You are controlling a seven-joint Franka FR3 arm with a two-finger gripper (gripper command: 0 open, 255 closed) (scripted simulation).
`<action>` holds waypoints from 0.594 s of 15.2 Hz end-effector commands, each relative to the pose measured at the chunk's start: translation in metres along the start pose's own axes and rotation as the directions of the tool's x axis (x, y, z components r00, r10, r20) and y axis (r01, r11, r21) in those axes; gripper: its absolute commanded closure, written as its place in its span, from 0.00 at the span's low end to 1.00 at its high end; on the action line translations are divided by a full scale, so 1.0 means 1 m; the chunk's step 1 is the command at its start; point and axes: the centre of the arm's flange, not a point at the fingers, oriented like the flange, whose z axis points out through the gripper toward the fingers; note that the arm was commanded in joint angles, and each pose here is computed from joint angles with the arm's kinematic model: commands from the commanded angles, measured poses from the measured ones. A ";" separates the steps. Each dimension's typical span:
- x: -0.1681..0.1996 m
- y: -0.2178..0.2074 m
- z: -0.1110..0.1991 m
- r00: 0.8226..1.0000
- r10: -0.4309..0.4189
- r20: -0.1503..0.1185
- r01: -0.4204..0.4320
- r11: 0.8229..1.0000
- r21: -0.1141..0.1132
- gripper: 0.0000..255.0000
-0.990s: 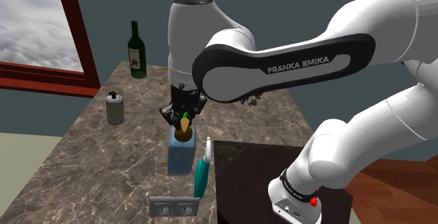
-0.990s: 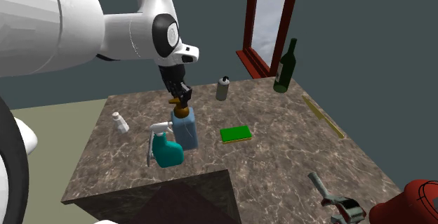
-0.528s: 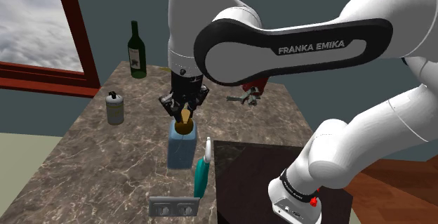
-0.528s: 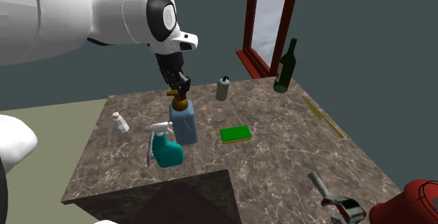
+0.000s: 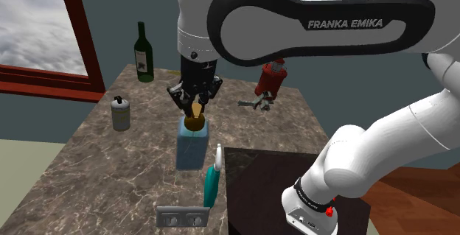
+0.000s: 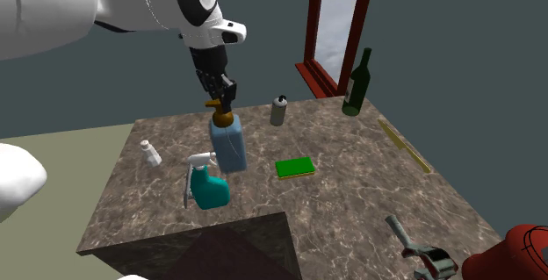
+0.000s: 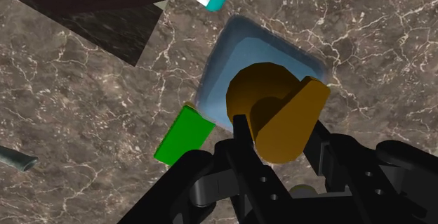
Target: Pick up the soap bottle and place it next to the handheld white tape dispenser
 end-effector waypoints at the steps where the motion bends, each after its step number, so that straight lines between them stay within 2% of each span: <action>1: 0.000 0.001 -0.011 1.000 0.000 0.000 0.000 1.000 0.000 1.00; 9: 0.001 0.003 -0.053 1.000 0.000 0.000 0.000 1.000 0.000 1.00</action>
